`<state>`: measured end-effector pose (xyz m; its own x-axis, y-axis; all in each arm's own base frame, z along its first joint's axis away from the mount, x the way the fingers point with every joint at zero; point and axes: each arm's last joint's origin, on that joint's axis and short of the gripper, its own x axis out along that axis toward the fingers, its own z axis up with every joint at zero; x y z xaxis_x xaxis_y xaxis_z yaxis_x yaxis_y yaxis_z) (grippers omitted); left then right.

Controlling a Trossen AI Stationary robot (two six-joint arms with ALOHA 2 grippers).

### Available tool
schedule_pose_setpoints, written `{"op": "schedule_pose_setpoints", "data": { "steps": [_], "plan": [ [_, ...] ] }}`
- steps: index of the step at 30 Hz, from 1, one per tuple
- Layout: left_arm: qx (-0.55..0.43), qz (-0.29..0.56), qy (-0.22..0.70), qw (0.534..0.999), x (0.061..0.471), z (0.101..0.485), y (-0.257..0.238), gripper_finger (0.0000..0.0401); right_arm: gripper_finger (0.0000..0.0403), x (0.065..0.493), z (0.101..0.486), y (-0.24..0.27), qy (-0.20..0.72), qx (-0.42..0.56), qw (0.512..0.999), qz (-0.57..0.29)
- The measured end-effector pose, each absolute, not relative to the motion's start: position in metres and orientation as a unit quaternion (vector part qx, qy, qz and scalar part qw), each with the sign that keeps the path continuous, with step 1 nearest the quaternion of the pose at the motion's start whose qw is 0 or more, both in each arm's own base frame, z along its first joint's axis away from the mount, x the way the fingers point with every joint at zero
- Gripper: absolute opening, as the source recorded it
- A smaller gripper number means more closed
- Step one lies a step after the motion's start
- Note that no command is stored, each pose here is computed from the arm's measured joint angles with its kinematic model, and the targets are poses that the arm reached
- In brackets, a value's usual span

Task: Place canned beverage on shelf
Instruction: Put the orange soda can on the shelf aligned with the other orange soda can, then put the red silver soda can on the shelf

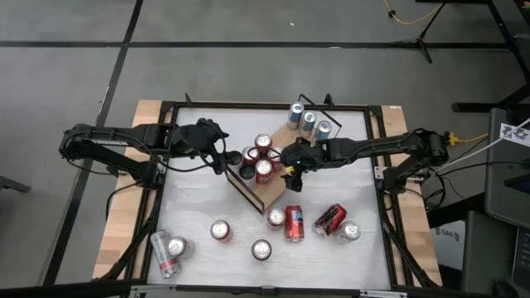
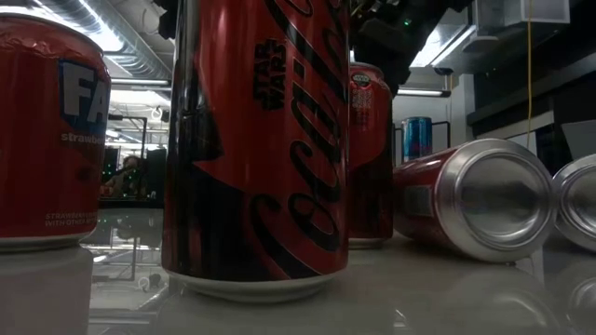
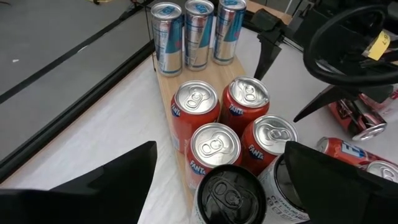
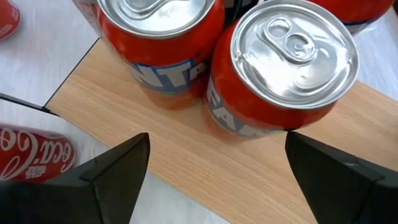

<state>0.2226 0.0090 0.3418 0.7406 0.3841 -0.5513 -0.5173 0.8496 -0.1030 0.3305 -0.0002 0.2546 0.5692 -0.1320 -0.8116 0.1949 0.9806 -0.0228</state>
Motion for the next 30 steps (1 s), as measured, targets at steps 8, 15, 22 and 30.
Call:
{"op": "schedule_pose_setpoints", "data": {
  "steps": [8, 15, 22, 30],
  "plan": [
    [-0.126, 0.244, 0.265, 0.924, 0.223, 0.342, 0.009, 0.0346, 0.0363, 0.324, 0.257, 0.0, 0.47, 0.033, 0.877, -0.093],
    [-0.125, 0.242, 0.268, 0.924, 0.222, 0.341, 0.009, 0.0346, 0.0363, 0.312, 0.272, 0.0, 0.463, 0.034, 0.881, -0.092],
    [-0.146, 0.193, 0.268, 0.933, 0.224, 0.343, 0.0, 0.0346, 0.0363, 0.297, 0.293, 0.0, 0.435, 0.029, 0.896, -0.088],
    [-0.23, 0.176, 0.241, 0.926, 0.225, 0.345, -0.02, 0.0346, 0.0363, 0.282, 0.313, -0.001, 0.404, 0.011, 0.911, -0.081]
  ]
}}
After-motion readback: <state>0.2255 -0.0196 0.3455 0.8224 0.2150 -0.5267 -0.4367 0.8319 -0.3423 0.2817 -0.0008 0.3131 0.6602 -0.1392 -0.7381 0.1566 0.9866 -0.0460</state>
